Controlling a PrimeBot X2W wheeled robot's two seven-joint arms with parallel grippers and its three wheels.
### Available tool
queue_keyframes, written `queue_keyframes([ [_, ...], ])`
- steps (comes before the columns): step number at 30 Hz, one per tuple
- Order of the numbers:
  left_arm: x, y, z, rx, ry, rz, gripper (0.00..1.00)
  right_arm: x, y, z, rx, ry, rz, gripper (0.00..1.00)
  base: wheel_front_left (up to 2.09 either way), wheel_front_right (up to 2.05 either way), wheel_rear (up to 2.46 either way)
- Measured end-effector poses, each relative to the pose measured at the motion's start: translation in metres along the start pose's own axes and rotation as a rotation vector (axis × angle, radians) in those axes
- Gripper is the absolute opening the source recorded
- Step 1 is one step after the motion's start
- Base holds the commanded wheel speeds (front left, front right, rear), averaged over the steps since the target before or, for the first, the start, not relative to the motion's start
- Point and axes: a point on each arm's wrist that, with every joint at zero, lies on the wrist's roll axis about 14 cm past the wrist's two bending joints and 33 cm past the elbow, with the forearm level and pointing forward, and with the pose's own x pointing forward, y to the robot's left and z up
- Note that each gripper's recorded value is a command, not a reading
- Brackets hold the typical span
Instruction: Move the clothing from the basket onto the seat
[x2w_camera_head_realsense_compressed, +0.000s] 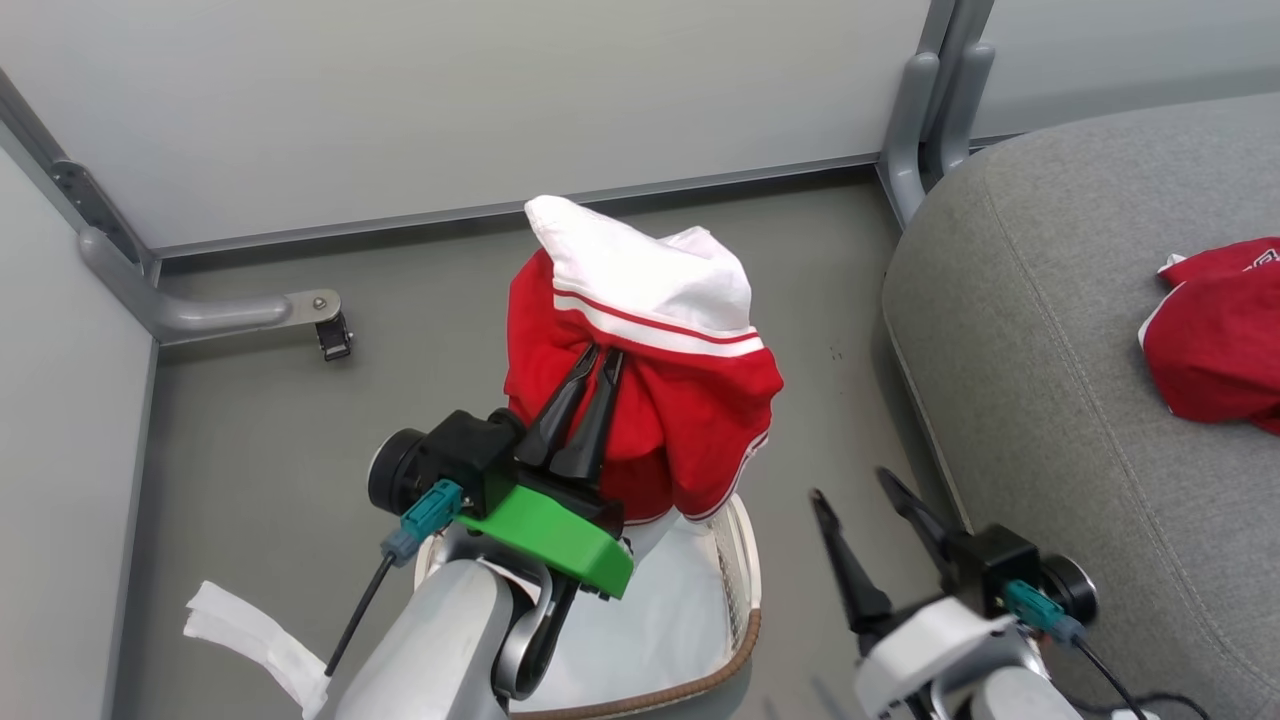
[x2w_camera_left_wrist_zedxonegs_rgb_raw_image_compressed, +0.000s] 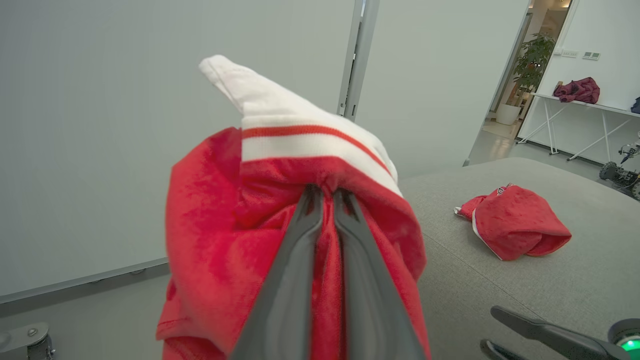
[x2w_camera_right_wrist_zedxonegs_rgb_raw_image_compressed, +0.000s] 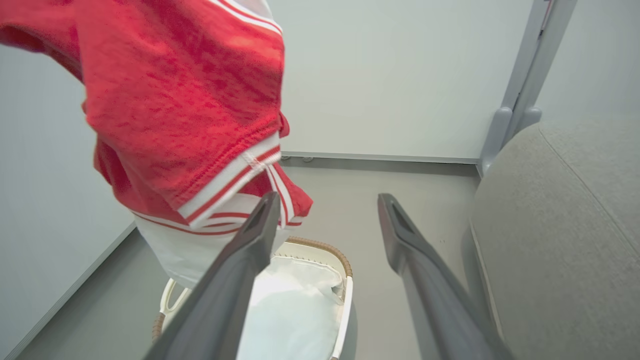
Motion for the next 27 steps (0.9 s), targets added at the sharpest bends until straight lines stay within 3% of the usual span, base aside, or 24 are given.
queue_keyframes([
  [7, -0.002, -0.001, -0.010, -0.023, 0.025, -0.003, 0.00, 0.033, 0.069, 0.045, -0.038, -0.128, 0.239, 1.00, 0.00, 0.00, 0.00],
  [12, -0.005, -0.001, -0.015, -0.034, 0.040, 0.001, 0.00, 0.046, 0.109, 0.054, -0.078, -0.149, 0.379, 1.00, 0.00, 0.00, 0.00],
  [20, -0.011, -0.002, -0.017, -0.062, 0.051, 0.007, 0.00, 0.063, 0.118, 0.030, -0.203, -0.077, 0.439, 1.00, 0.00, 0.00, 0.00],
  [25, -0.015, -0.004, -0.017, -0.068, 0.055, 0.005, 0.00, 0.070, 0.120, 0.018, -0.219, -0.039, 0.453, 1.00, 0.00, 0.00, 0.00],
  [27, -0.017, -0.004, -0.017, -0.074, 0.057, 0.010, 0.00, 0.071, 0.123, 0.013, -0.209, -0.023, 0.460, 0.51, 0.00, 0.00, 0.00],
])
